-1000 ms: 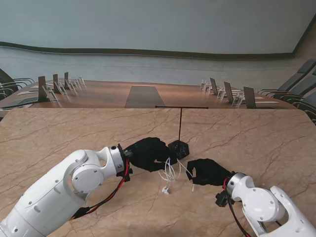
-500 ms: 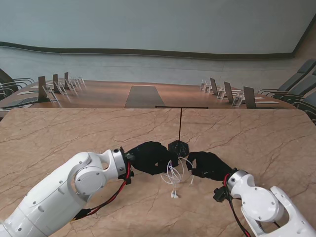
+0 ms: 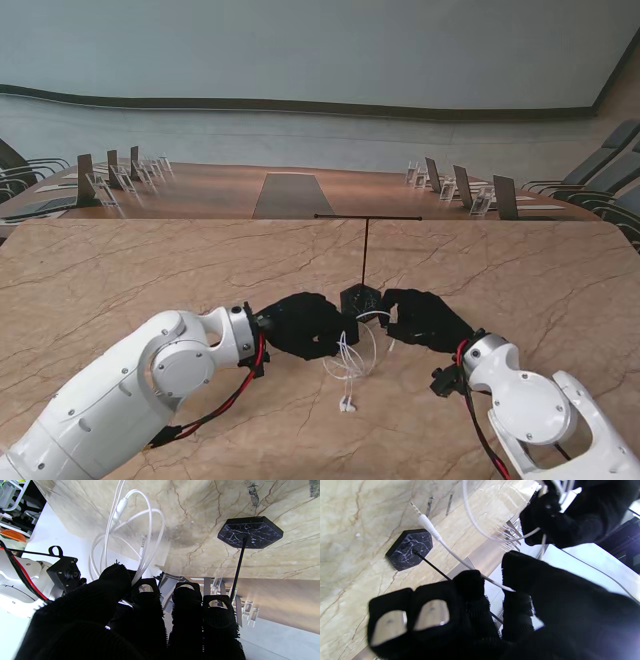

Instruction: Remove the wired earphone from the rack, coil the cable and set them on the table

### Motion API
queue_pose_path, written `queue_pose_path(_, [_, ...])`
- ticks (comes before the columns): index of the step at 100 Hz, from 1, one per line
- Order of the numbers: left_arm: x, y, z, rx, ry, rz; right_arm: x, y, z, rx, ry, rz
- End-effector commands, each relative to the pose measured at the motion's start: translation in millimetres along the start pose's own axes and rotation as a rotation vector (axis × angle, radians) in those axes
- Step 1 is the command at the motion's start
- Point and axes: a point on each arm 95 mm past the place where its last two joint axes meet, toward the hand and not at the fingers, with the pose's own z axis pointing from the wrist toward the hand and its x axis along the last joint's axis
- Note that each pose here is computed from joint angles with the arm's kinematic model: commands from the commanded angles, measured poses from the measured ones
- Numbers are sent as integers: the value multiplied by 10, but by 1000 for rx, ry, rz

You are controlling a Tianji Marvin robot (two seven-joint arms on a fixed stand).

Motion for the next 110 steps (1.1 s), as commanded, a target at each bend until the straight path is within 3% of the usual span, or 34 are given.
queue_pose_path(1, [-1, 50, -5, -6, -6, -8, 95, -8, -9, -10, 15, 19])
queue_pose_path(36, [-28, 73, -26, -6, -34, -8, 189, -15, -24, -29, 23, 73])
queue_pose_path(72, [-56, 75, -27, -31, -26, 15, 228, -25, -25, 36, 8, 102])
queue_pose_path(110, [-62, 152, 8, -48, -37, -1, 292, -61, 28, 59, 7, 136])
